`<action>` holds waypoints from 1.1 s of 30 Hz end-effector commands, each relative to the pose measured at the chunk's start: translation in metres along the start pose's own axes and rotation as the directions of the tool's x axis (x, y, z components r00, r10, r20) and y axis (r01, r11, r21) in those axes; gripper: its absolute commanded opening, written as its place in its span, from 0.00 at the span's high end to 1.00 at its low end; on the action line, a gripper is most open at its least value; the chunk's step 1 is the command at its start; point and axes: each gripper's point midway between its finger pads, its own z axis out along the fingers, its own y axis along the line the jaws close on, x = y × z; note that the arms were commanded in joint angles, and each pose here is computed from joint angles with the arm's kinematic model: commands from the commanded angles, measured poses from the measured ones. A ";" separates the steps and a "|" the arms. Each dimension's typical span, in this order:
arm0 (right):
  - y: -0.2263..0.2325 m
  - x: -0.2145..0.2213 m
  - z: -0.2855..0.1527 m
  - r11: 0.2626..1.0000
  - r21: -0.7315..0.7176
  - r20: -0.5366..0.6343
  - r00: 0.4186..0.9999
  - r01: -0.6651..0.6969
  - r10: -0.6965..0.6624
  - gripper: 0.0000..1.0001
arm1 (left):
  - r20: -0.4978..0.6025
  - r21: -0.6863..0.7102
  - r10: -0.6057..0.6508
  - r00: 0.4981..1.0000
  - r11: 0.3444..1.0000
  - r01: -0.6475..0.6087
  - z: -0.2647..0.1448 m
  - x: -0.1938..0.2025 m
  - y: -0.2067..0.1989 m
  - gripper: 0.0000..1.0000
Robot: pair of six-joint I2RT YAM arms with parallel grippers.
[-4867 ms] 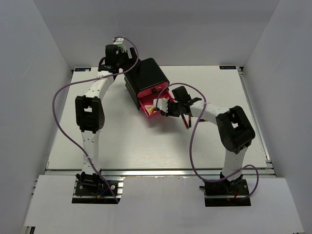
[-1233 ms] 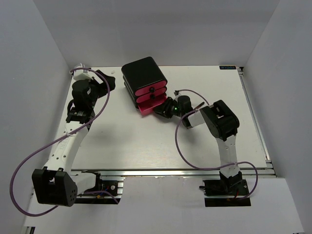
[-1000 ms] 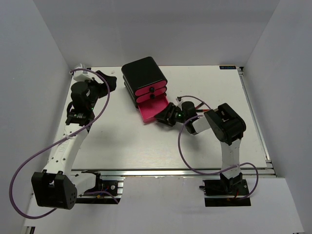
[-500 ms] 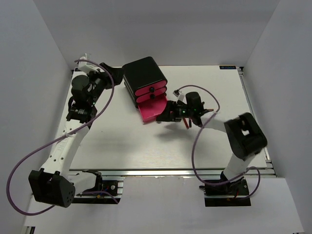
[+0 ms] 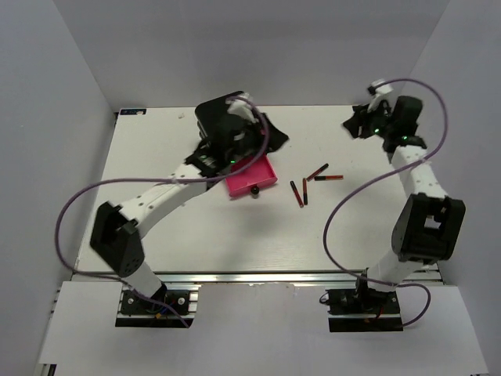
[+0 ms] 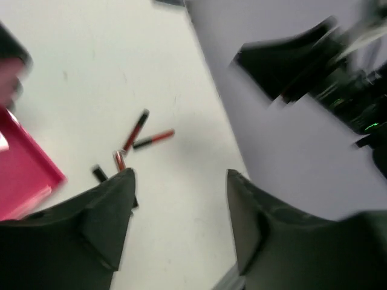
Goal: Organize the makeup
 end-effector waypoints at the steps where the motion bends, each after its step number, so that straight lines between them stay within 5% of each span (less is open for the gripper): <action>1: -0.035 -0.013 -0.014 0.997 0.063 -0.021 0.998 -0.050 0.052 0.59 | -0.080 -0.188 -0.038 0.996 0.982 0.023 0.018 0.038 -0.003 0.26; 3: -0.051 -0.008 -0.025 0.989 0.136 -0.016 0.998 -0.065 0.068 0.76 | -0.150 -0.306 -0.077 0.986 0.952 0.028 0.041 0.077 0.016 0.19; 7: -0.047 0.028 -0.030 0.978 0.159 -0.117 0.982 -0.132 0.152 0.64 | -0.284 -0.521 -0.157 0.946 0.854 -0.014 0.060 0.127 0.042 0.19; 9: -0.040 0.038 -0.033 0.972 0.157 -0.132 0.972 -0.173 0.195 0.58 | -0.263 -0.527 -0.169 0.950 0.850 0.005 0.073 0.119 0.024 0.20; 12: -0.026 0.060 -0.037 0.963 0.151 -0.142 0.960 -0.222 0.243 0.57 | -0.297 -0.615 -0.193 0.935 0.788 -0.032 0.080 0.151 0.053 0.34; 21: -0.013 0.079 -0.043 0.954 0.149 -0.152 0.948 -0.259 0.281 0.56 | -0.345 -0.649 -0.202 0.917 0.757 -0.077 0.101 0.194 0.089 0.62; 33: -0.004 0.100 -0.044 0.944 0.143 -0.179 0.930 -0.297 0.320 0.56 | -0.399 -0.649 -0.181 0.899 0.748 -0.138 0.111 0.224 0.114 0.53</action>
